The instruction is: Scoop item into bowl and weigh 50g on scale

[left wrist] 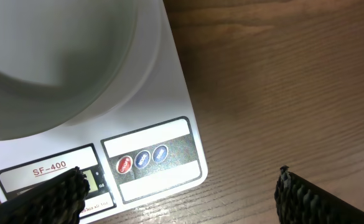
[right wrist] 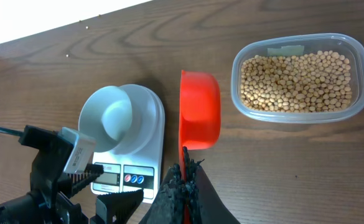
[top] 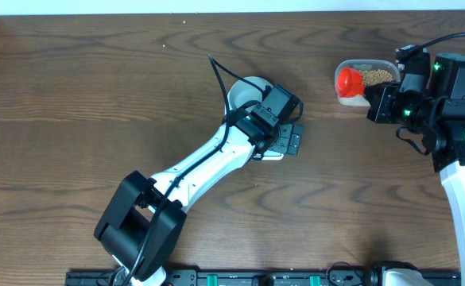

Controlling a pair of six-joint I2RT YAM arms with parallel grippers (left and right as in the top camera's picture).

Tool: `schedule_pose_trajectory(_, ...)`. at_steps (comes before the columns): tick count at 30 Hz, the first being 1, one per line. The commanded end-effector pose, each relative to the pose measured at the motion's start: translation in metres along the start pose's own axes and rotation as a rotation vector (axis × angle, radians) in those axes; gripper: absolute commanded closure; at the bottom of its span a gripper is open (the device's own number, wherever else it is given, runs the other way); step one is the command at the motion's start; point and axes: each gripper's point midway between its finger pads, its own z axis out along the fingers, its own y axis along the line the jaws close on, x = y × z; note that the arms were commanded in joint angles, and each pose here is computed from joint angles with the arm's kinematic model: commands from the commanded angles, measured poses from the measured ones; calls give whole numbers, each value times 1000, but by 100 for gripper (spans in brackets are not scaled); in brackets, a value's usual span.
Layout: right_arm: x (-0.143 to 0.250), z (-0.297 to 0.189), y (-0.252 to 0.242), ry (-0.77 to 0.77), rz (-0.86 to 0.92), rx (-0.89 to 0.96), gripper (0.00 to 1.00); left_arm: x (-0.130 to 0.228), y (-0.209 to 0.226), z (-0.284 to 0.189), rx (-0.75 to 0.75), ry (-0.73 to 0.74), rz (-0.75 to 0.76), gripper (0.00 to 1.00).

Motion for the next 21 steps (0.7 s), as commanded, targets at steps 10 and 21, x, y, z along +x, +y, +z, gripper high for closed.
schedule_pose_trajectory(10, -4, -3, 1, -10, -25, -3, 99, -7, -1, -1, 8, -29, -3, 2)
schedule_pose_trajectory(21, -4, -3, 1, -10, -25, -2, 99, 8, -26, 1, 76, 15, 25, 2)
